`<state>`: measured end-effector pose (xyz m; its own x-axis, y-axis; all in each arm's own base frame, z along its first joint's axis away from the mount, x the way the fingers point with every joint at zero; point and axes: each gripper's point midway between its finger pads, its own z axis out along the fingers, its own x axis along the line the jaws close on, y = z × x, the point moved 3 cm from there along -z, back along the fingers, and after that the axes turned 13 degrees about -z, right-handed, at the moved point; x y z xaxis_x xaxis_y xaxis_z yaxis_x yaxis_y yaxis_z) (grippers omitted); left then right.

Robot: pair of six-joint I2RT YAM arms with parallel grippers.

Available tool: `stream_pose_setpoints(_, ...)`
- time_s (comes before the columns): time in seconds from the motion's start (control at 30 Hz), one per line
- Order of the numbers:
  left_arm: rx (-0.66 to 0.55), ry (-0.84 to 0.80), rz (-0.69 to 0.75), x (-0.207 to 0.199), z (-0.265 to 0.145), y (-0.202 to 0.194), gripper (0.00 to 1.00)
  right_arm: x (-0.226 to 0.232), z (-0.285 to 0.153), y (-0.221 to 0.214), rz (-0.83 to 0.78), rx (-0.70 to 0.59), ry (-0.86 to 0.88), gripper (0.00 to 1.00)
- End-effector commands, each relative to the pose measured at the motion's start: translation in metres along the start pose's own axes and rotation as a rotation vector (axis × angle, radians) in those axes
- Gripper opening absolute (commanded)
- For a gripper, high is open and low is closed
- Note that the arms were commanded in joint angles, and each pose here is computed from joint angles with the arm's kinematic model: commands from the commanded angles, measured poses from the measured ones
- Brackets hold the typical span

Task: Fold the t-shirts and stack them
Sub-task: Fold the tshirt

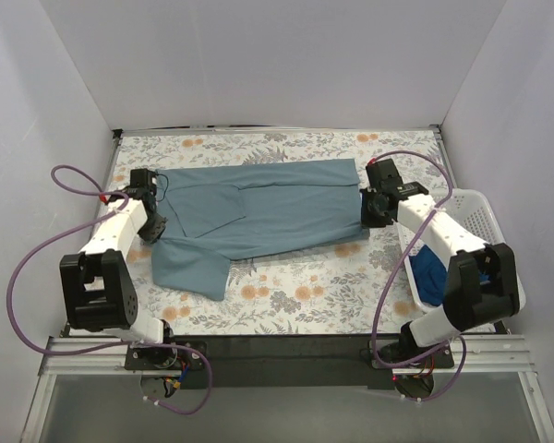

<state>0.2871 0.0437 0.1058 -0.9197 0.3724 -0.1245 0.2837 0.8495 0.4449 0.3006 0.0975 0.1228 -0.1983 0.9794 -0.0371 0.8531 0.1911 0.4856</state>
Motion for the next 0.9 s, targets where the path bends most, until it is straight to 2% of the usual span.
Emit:
stream_pose_setpoints(0.0, -0.041, 0.001, 0.009, -0.015, -0.004, 0.019, 0.00, -0.006, 0.002, 0.025, -0.008, -0.025, -0.006, 0.01)
stream_pose_setpoints(0.63, -0.042, 0.020, 0.051, -0.062, 0.030, 0.045, 0.00, -0.030, 0.040, 0.090, 0.028, -0.047, 0.009, 0.01)
stream_pose_setpoints(0.87, -0.025, 0.028, 0.066, -0.073, 0.046, 0.045, 0.00, -0.037, 0.059, 0.093, 0.047, -0.030, -0.001, 0.01)
